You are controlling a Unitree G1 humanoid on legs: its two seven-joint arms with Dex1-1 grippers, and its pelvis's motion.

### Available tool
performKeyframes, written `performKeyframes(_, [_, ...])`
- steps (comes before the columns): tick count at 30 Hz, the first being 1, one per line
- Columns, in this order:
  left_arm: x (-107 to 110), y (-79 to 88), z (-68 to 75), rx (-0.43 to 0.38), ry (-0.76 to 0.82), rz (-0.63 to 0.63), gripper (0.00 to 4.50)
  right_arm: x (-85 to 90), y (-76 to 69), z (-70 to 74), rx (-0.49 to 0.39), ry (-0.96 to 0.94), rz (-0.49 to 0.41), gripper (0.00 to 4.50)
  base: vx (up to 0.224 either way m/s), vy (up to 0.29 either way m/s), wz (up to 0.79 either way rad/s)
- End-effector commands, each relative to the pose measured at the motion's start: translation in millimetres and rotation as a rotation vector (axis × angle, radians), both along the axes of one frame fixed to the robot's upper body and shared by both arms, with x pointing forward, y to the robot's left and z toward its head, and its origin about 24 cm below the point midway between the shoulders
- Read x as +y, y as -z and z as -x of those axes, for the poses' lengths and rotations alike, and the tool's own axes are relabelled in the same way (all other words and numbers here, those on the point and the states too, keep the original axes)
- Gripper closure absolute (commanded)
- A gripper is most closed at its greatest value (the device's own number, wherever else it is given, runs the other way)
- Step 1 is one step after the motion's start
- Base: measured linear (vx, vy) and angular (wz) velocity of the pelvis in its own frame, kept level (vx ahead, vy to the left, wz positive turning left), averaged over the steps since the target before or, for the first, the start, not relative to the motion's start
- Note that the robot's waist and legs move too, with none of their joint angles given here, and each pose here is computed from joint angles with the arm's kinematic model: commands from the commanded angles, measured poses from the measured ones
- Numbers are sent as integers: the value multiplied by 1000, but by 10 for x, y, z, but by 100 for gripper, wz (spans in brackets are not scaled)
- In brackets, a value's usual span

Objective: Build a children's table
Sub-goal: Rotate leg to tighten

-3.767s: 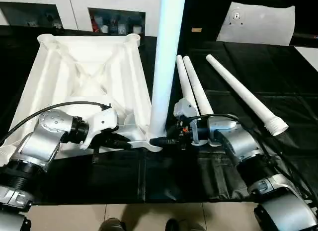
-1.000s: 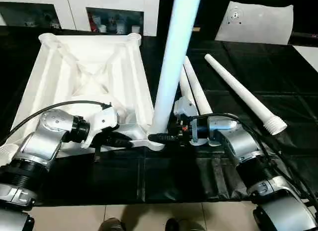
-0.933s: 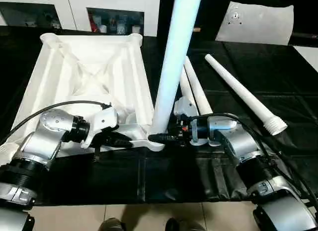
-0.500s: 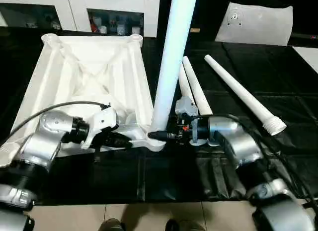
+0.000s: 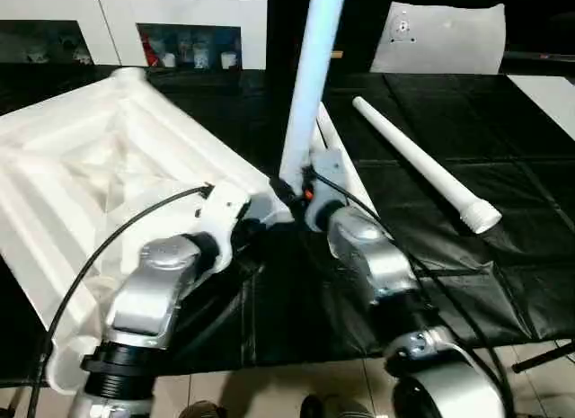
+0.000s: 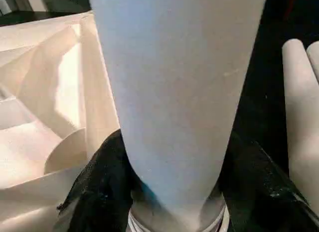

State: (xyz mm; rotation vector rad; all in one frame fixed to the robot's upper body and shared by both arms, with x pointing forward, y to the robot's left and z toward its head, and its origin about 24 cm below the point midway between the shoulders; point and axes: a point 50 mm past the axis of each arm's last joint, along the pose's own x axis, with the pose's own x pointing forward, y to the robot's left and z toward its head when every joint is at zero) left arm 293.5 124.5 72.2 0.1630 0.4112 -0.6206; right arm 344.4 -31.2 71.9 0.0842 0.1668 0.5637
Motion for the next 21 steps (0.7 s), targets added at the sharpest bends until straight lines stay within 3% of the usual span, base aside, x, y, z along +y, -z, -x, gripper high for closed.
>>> performKeyframes(1, [-254, -108, -50, -56, 60, 25, 450, 558, 188, 295, 134, -213, -65, 244, 0, 0, 0])
performKeyframes(2, [-212, -103, -58, -57, 61, -11, 450, 541, 180, 287, 124, -210, -61, 189, 0, 0, 0])
performKeyframes(10, [60, -41, -45, -17, 110, -97, 450, 238, 153, 185, 69, -194, -28, 132, 0, 0, 0])
performKeyframes(14, [254, -26, -26, -12, 174, -119, 450, -17, 98, 142, 21, -239, 2, 95, 0, 0, 0])
performKeyframes(21, [573, -1, 66, 9, 424, -144, 450, -477, -13, 194, -51, -506, 114, 29, 0, 0, 0])
